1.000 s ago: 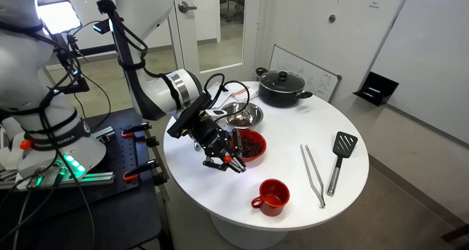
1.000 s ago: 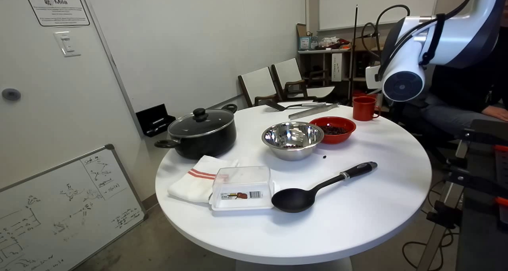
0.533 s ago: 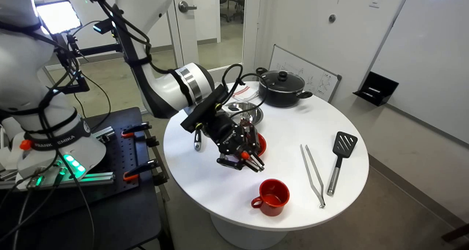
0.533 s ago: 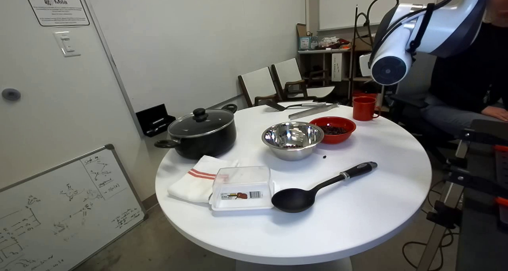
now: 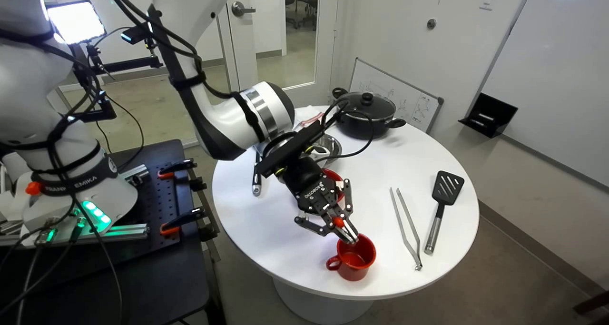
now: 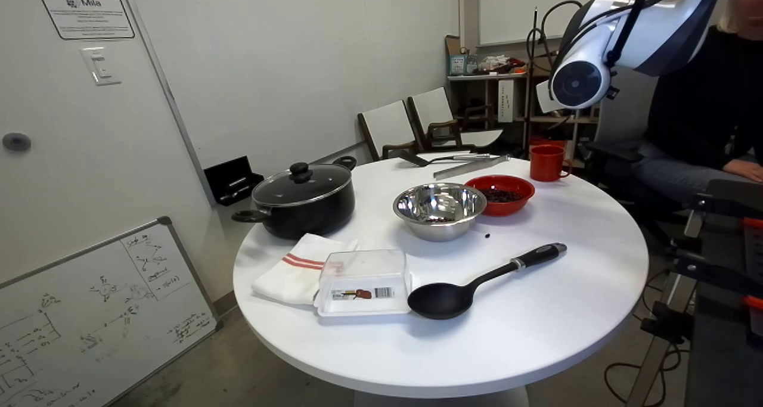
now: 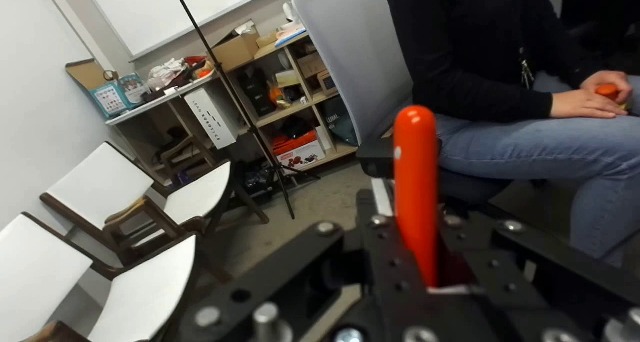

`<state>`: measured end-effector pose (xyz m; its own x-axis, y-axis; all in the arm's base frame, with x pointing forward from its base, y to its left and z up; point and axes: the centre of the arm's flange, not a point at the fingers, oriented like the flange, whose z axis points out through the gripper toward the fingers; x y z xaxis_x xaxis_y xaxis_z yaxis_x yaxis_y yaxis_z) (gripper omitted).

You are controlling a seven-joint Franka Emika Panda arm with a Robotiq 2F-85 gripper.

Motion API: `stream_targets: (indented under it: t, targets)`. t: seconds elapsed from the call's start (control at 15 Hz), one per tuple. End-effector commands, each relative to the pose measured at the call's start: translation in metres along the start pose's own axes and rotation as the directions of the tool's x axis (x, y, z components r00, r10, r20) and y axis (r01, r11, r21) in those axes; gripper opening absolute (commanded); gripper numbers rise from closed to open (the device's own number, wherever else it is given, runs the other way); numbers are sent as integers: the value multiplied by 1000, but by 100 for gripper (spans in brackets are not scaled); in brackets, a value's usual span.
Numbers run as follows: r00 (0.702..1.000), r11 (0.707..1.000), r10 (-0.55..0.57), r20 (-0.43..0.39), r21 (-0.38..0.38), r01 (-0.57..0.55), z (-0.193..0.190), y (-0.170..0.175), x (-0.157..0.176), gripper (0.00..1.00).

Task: Use the spoon in the red cup to transfer beans from the red bowl to the silver bowl then put it back in the red cup

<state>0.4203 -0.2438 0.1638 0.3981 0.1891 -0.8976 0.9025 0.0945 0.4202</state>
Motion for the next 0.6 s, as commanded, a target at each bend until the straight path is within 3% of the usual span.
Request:
stream_targets:
  t: [0.0, 0.2, 0.53]
  targets:
    - [992, 993, -109, 57, 43, 106, 2, -3, 3, 2]
    - [982, 987, -159, 102, 48, 155, -3, -10, 8, 2]
    - [971, 990, -139, 195, 29, 136, 3, -16, 19, 2]
